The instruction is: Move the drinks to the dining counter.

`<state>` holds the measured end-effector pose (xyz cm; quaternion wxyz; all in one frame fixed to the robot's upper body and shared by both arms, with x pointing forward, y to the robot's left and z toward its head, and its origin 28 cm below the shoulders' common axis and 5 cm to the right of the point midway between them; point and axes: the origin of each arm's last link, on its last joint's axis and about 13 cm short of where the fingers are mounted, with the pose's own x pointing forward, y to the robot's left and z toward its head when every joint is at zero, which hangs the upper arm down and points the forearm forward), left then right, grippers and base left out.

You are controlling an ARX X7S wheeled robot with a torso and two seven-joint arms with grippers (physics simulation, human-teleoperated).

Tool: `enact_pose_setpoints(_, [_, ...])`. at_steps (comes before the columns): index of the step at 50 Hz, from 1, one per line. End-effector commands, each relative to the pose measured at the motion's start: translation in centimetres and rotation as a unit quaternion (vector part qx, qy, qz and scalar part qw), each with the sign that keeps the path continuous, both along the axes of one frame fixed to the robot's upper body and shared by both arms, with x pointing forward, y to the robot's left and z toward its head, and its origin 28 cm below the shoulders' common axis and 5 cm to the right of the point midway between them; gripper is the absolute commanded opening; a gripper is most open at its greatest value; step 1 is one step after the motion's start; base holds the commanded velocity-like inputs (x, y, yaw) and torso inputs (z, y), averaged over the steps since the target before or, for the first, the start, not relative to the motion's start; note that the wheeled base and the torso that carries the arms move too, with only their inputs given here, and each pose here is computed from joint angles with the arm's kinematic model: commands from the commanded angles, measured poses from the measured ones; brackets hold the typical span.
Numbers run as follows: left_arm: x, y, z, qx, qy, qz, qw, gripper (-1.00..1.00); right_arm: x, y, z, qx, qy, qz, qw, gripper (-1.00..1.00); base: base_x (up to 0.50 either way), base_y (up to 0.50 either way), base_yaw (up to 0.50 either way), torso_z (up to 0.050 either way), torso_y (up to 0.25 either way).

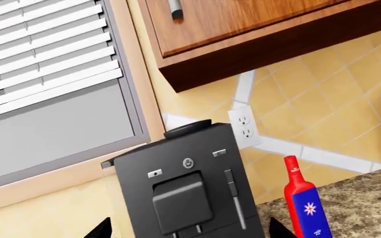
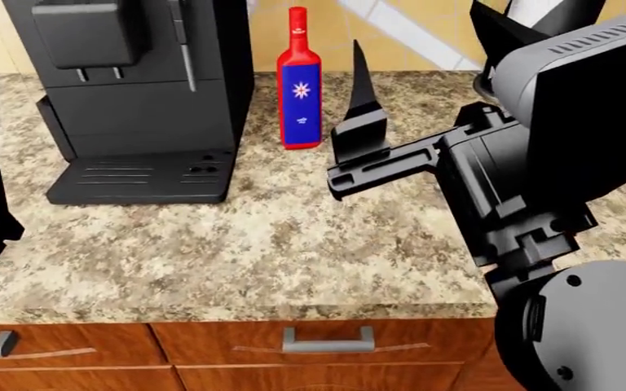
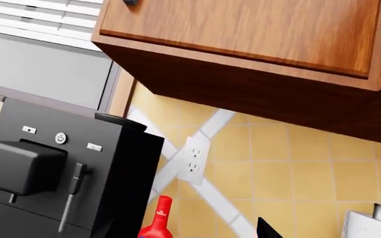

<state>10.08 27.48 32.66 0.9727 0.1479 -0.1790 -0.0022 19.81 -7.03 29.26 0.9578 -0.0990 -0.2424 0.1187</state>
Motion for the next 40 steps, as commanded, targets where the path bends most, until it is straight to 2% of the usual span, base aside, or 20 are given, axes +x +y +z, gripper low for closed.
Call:
enact_pose_setpoints(1, [0.0, 0.1, -0.1, 0.000, -0.001, 0.000, 1.000, 1.00, 0.1, 0.0, 0.0, 0.004, 0.014, 0.000, 1.000, 1.00, 0.34, -0.01, 0.00, 0.000, 0.000])
enact_pose_setpoints(14, [0.1, -0.1, -0.1, 0.001, 0.001, -0.001, 1.000, 1.00, 0.0, 0.0, -0.3, -0.004, 0.020, 0.003, 1.000, 1.00, 0.49, -0.01, 0.00, 0.000, 0.001])
enact_pose_setpoints(23, [0.0, 0.0, 0.0, 0.001, 0.001, 0.000, 1.000, 1.00, 0.5, 0.2, -0.5, -0.019, 0.033, -0.005, 0.999, 1.00, 0.00, 0.00, 0.00, 0.000, 0.002])
enact_pose_setpoints(24, [0.1, 0.0, 0.0, 0.001, 0.001, 0.001, 1.000, 1.00, 0.5, 0.2, -0.5, -0.020, 0.046, 0.012, 0.999, 1.00, 0.00, 0.00, 0.00, 0.000, 0.000])
enact_pose_setpoints(30, [0.2, 0.0, -0.1, 0.000, 0.001, 0.000, 1.000, 1.00, 1.9, 0.4, -0.8, -0.061, 0.113, -0.045, 0.991, 1.00, 0.00, 0.00, 0.00, 0.000, 0.000])
enact_pose_setpoints(40, [0.1, 0.1, -0.1, -0.002, 0.001, 0.001, 1.000, 1.00, 3.9, 0.8, -0.4, -0.051, 0.168, -0.012, 0.984, 1.00, 0.00, 0.00, 0.00, 0.000, 0.000])
